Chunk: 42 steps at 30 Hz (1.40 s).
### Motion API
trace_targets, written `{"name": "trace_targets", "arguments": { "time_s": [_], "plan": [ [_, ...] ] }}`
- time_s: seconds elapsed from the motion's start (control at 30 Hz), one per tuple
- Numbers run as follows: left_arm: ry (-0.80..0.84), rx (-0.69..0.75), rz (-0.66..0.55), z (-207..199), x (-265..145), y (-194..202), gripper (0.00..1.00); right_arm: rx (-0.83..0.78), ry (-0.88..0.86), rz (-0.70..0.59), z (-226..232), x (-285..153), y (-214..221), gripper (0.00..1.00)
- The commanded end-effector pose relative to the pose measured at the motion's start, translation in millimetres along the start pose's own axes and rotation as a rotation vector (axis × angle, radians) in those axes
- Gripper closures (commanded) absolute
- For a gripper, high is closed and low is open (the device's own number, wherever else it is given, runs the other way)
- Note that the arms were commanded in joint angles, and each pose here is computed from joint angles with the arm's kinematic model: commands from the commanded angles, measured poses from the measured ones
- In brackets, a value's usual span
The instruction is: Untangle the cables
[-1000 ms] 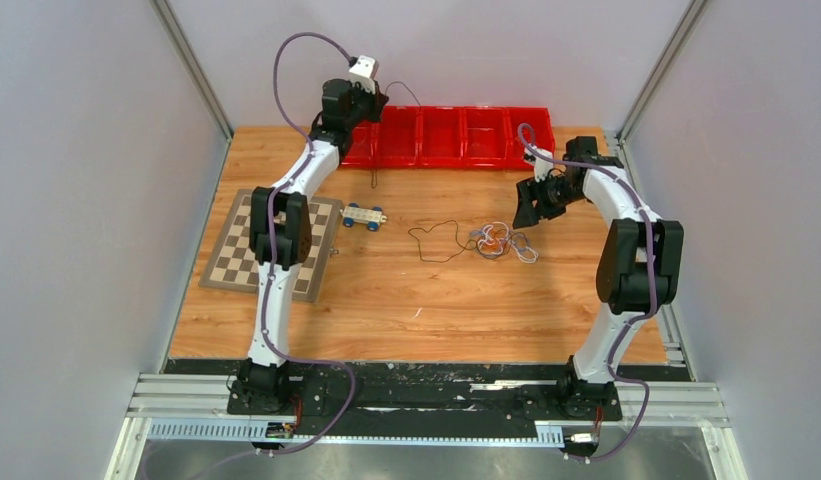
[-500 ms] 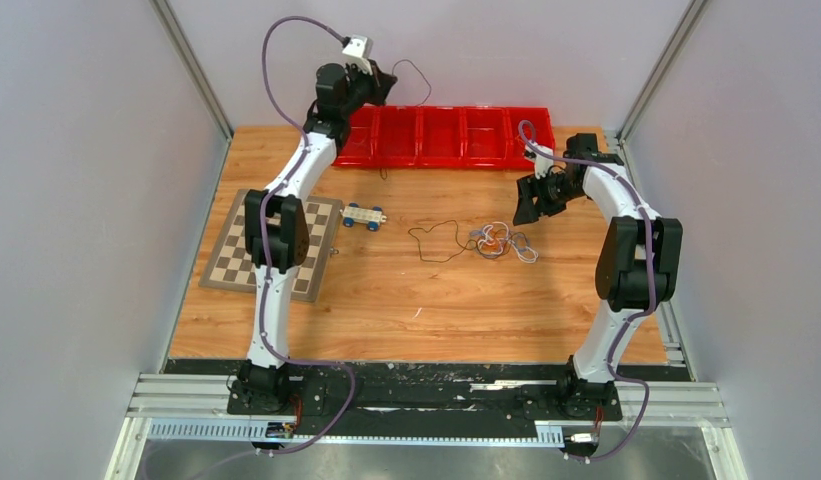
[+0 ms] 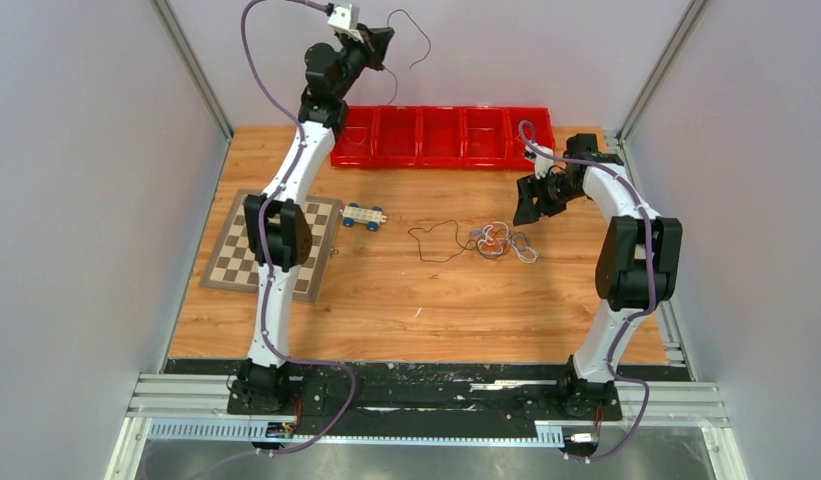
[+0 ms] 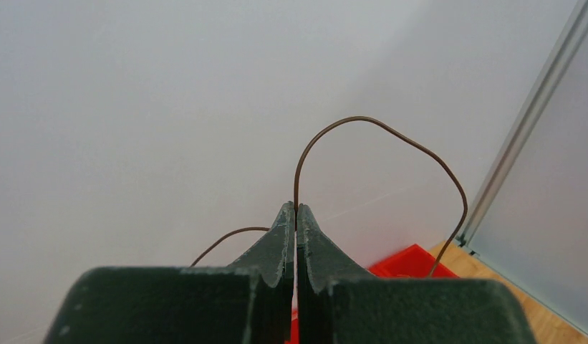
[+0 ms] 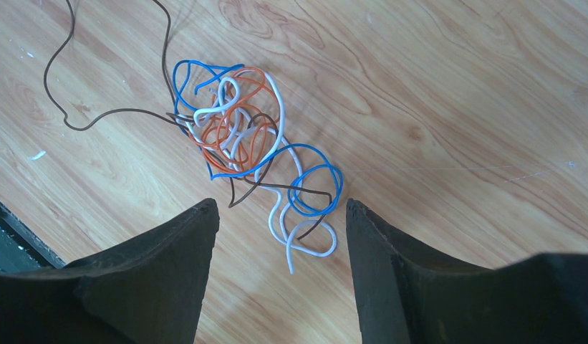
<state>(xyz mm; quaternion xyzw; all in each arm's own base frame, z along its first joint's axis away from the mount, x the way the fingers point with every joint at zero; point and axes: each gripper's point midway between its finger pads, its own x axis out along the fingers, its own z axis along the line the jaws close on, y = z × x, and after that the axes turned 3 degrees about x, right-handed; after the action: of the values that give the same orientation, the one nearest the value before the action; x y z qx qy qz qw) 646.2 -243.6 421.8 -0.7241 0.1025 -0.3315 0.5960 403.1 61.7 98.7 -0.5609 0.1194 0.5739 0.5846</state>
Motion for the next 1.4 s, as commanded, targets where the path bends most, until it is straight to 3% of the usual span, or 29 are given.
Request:
{"name": "trace_targets", "arguments": {
  "time_s": [0.0,0.23,0.57,0.9,1.17,1.37],
  "plan": [
    [-0.026,0.025,-0.096,4.7,7.2,-15.5,1.00,0.009,0.001,-0.010,-4.2,-1.5,-4.8,0.35],
    [-0.043,0.052,-0.096,12.6,7.5,-5.9,1.00,0.020,-0.004,-0.008,-7.3,1.7,-7.4,0.36],
    [-0.082,0.078,0.046,39.8,-1.9,83.9,1.00,0.028,0.006,0.007,-7.7,0.8,-0.9,0.36],
    [-0.185,0.204,0.336,71.0,-48.6,186.6,1.00,0.040,0.004,0.009,-9.8,2.1,0.2,0.36],
    [-0.234,0.377,0.407,88.0,-72.5,188.4,1.00,0.039,0.002,0.007,-9.8,1.7,0.3,0.36],
    [-0.183,0.544,0.470,93.4,-77.3,197.6,1.00,0.041,-0.001,0.008,-9.3,1.7,1.5,0.36]
  ]
}}
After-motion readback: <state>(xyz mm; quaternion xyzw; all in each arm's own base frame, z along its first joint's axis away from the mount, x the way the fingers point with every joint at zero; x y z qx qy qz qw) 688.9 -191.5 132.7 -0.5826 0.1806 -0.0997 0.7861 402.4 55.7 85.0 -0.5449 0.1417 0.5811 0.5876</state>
